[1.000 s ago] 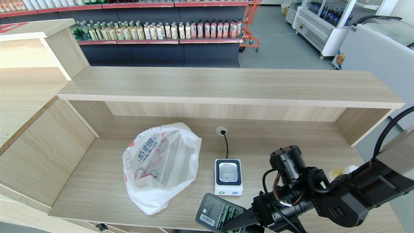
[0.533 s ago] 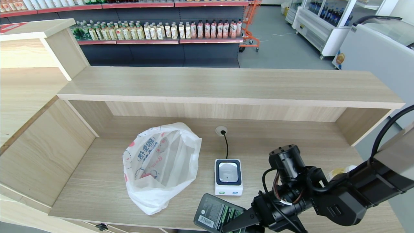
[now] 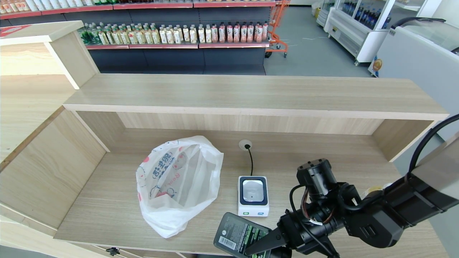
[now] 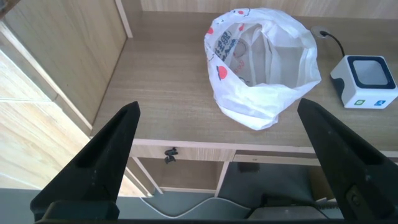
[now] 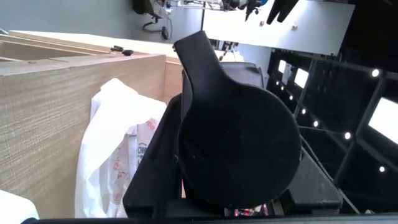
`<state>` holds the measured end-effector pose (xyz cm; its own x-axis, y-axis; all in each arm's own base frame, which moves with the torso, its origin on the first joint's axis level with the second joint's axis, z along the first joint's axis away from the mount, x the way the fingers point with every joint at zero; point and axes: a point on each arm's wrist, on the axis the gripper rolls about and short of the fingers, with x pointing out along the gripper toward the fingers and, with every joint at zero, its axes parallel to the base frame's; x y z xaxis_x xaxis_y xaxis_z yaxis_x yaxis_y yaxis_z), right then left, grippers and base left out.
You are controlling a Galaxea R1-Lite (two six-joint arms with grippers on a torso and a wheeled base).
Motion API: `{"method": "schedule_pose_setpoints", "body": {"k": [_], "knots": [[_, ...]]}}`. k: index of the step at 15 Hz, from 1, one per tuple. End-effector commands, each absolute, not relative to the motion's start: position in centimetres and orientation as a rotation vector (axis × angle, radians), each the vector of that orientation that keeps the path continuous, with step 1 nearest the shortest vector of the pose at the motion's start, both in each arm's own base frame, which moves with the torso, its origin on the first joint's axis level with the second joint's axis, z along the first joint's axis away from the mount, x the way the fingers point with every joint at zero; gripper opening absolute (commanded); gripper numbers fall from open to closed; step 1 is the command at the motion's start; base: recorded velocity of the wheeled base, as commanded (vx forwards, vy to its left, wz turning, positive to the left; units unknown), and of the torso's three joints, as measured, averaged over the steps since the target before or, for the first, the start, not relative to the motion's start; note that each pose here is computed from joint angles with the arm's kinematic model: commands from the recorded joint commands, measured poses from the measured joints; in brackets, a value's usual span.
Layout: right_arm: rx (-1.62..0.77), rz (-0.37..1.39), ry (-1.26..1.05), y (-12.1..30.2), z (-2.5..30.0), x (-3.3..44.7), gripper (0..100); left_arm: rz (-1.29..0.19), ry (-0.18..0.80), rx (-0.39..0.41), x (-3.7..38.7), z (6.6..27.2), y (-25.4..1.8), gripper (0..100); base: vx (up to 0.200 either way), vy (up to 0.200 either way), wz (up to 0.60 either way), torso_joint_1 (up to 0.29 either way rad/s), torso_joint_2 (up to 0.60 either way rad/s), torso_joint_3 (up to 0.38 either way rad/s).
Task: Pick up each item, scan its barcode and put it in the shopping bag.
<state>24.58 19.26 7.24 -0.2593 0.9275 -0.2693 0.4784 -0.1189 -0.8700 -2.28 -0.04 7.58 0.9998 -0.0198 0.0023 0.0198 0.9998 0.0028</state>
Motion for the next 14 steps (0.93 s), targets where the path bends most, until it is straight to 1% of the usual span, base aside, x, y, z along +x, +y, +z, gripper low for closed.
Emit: {"method": "schedule_pose_setpoints", "body": {"k": [1,5,6,8,10,11,12,13,14], "knots": [[-1.551,1.353,-1.719,19.4,7.2,24.6,0,-0.018,-0.003,0.003,-2.3,7.6,0.0,100,0.000,0.000,0.00,0.000,0.00,0.000],[-1.546,1.361,-1.729,19.6,7.4,24.2,0,-0.018,-0.003,0.003,-2.3,7.6,0.0,100,0.000,0.000,0.00,0.000,0.00,0.000],[-1.528,1.367,-1.745,20.2,8.0,23.7,0,-0.018,-0.003,0.003,-2.3,7.6,0.0,100,0.000,0.000,0.00,0.000,0.00,0.000],[-1.441,1.402,-1.693,21.2,10.6,22.7,0,-0.018,-0.003,0.003,-2.3,7.6,0.0,100,0.000,0.000,0.00,0.000,0.00,0.000],[-1.401,1.356,-1.631,19.9,14.6,21.7,0,-0.021,-0.003,0.003,-2.3,7.6,0.0,100,0.000,0.000,0.00,0.000,0.00,0.000],[-1.422,1.306,-1.551,18.2,16.7,21.4,0,-0.018,-0.003,0.003,-2.3,7.6,0.0,100,0.000,0.000,0.00,0.000,0.00,0.000],[-1.453,1.265,-1.475,17.0,17.8,21.3,0,-0.020,-0.003,0.003,-2.3,7.6,0.0,100,0.000,0.000,0.00,0.000,0.00,0.000],[-1.479,1.206,-1.195,14.0,18.9,20.6,0,-0.020,-0.003,0.003,-2.3,7.6,0.0,100,0.000,0.000,0.00,0.000,0.00,0.000],[-1.407,1.191,-0.976,12.3,19.3,20.1,0,-0.020,-0.003,0.003,-2.3,7.6,0.0,100,0.000,0.000,0.00,0.000,0.00,0.000]]}}
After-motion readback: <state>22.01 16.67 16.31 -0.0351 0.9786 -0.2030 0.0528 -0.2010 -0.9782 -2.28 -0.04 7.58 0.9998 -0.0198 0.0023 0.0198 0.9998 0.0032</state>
